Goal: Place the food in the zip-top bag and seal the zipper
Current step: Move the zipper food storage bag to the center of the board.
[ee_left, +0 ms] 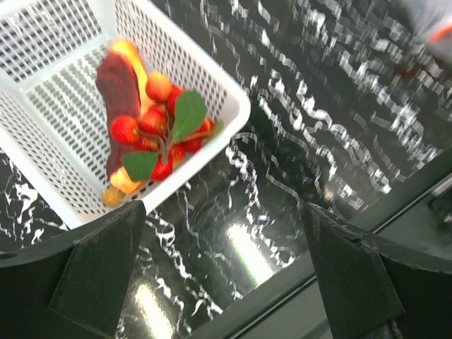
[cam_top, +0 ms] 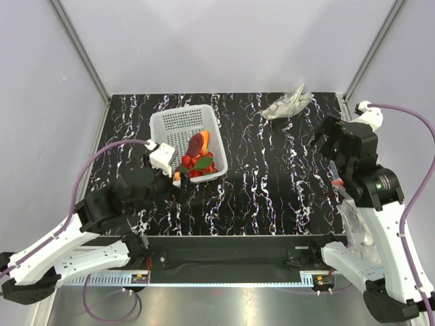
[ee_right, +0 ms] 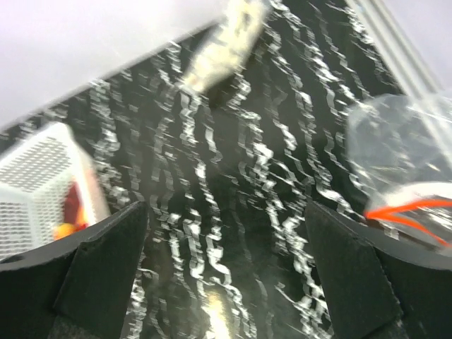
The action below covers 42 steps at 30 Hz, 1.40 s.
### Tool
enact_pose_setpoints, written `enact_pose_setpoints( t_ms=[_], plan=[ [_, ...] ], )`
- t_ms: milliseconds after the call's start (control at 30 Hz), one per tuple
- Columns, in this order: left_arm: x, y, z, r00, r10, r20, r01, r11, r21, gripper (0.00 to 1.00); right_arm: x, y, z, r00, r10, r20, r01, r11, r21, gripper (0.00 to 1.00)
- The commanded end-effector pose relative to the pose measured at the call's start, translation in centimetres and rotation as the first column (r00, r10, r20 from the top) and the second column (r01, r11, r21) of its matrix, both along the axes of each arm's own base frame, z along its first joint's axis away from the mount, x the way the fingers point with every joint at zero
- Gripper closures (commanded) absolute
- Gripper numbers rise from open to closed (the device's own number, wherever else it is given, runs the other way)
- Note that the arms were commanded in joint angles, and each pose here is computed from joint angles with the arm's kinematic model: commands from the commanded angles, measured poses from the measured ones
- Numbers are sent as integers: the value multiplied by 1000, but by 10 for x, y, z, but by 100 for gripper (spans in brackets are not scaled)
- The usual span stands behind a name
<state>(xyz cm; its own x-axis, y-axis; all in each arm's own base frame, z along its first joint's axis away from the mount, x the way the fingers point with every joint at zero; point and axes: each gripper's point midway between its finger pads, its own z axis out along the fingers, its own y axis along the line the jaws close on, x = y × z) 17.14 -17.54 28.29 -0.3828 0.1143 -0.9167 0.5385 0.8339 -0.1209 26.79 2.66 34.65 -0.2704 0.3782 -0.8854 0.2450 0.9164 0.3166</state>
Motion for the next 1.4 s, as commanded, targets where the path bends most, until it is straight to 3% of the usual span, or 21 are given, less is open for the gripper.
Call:
enact_pose_setpoints(
  t_ms=[0, 67, 133, 233, 367, 533, 767, 933, 1000, 1067, 1100, 1133, 1200, 1300, 1367],
  plan=[
    [-2, -6, 0, 999, -49, -1, 49, 998, 27, 1, 7, -18, -2, 993, -80, -84, 70, 991, -118, 0],
    [-1, -7, -9, 999, -48, -18, 49, 998, 51, 1, 6, -31, -26, 960, -151, -234, 99, 971, -219, 0],
    [1, -5, -10, 999, -29, -16, 30, 998, 48, 1, 12, -52, -46, 886, -304, -352, 161, 911, -380, 0],
    [1, -5, -12, 1000, -25, -13, 26, 999, 42, 1, 24, -68, -71, 798, -433, -419, 174, 831, -528, 0],
    [-4, -9, -15, 998, -63, -17, 63, 998, 29, 1, 45, -71, -104, 742, -459, -489, 159, 828, -537, 0],
    [-9, -11, -17, 996, -89, -18, 89, 996, 7, 1, 59, -111, -155, 616, -555, -559, 193, 794, -576, 0],
    [-12, -14, -19, 993, -114, -23, 114, 993, -4, 1, 101, -128, -208, 582, -534, -614, 180, 820, -543, 0],
    [-11, -12, -18, 994, -104, -15, 104, 995, -2, 1, 115, -130, -256, 513, -525, -679, 115, 826, -552, 0],
    [-10, -11, -19, 995, -100, -16, 100, 995, 2, 1, 116, -132, -260, 501, -544, -673, 125, 815, -566, 39],
    [-9, -10, -21, 996, -89, -15, 89, 996, 10, 1, 119, -131, -260, 524, -529, -667, 124, 823, -555, 71],
    [-8, -10, -21, 996, -84, -17, 85, 996, 14, 1, 123, -123, -253, 561, -496, -663, 119, 840, -529, 94],
    [-6, -10, -22, 997, -75, -17, 76, 997, 18, 1, 128, -116, -248, 591, -472, -654, 105, 849, -518, 100],
    [-5, -10, -23, 997, -70, -16, 71, 997, 24, 1, 132, -90, -237, 645, -381, -662, 24, 876, -481, 100],
    [-2, -11, -25, 998, -63, -19, 64, 997, 39, 1, 135, -19, -222, 706, -181, -685, -141, 912, -386, 100],
    [0, -11, -26, 998, -52, -19, 53, 997, 48, 1, 128, 35, -214, 712, -32, -701, -267, 912, -313, 100]
  ],
)
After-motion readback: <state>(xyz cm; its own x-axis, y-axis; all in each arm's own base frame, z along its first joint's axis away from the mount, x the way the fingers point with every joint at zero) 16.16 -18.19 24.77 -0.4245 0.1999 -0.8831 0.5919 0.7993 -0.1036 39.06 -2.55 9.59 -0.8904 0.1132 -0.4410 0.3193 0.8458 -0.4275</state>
